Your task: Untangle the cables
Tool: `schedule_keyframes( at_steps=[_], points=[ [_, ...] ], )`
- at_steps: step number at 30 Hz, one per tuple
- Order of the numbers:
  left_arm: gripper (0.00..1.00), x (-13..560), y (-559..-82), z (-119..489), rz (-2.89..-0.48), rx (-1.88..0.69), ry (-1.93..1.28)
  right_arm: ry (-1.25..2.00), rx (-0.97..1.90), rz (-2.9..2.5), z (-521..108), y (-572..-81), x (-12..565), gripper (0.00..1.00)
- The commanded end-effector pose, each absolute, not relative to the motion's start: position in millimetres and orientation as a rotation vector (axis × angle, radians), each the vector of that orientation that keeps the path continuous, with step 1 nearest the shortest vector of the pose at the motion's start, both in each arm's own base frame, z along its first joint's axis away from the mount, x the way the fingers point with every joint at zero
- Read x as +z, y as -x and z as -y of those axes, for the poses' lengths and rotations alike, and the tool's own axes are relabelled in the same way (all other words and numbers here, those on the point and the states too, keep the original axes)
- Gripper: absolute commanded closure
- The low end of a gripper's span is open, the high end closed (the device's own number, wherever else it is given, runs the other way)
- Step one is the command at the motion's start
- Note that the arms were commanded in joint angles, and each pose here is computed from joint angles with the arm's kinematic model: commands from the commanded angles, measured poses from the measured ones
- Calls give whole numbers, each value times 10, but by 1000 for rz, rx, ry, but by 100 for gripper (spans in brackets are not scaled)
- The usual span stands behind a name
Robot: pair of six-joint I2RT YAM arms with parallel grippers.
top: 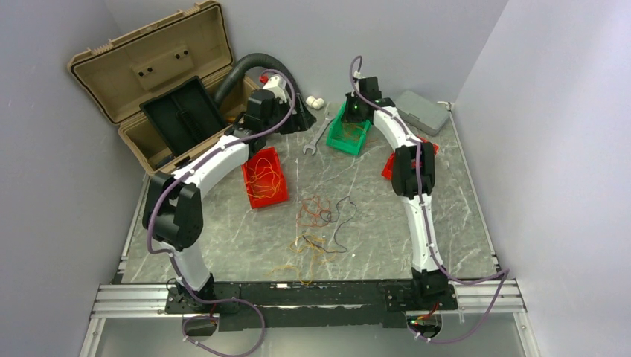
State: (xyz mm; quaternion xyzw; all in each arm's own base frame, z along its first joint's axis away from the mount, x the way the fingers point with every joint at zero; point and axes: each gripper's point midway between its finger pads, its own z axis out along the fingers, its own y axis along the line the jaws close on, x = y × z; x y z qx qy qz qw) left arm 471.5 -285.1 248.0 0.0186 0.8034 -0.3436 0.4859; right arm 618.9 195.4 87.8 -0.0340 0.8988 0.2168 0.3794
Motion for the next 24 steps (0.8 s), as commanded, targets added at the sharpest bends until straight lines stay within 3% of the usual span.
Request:
schedule_keyframes(
  at_steps=[1,2,3,9,15,21,24],
  points=[
    [18,2751,-4603,2697,-1889,-776,-55,-73,417,-2349,-1755,-6196,828,83],
    [18,2736,-4597,2674,-1894,-766,-56,-83,425,-2337,-1765,-6191,874,66],
    [18,2754,-4590,2662,-1889,-760,-60,-97,425,-2320,-1757,-6187,944,60],
    [19,2708,-4490,2567,-1905,-715,-67,-167,391,-2222,-1666,-6155,1502,55],
    [19,2640,-4426,2534,-1919,-703,-85,-142,439,-2157,-1697,-6019,1981,43],
    [18,2598,-4305,2487,-1926,-697,-108,-90,380,-2182,-1606,-5865,2079,27],
    [18,2606,-4220,2453,-1934,-690,-129,-21,319,-2193,-1469,-5754,2047,24]
  ],
)
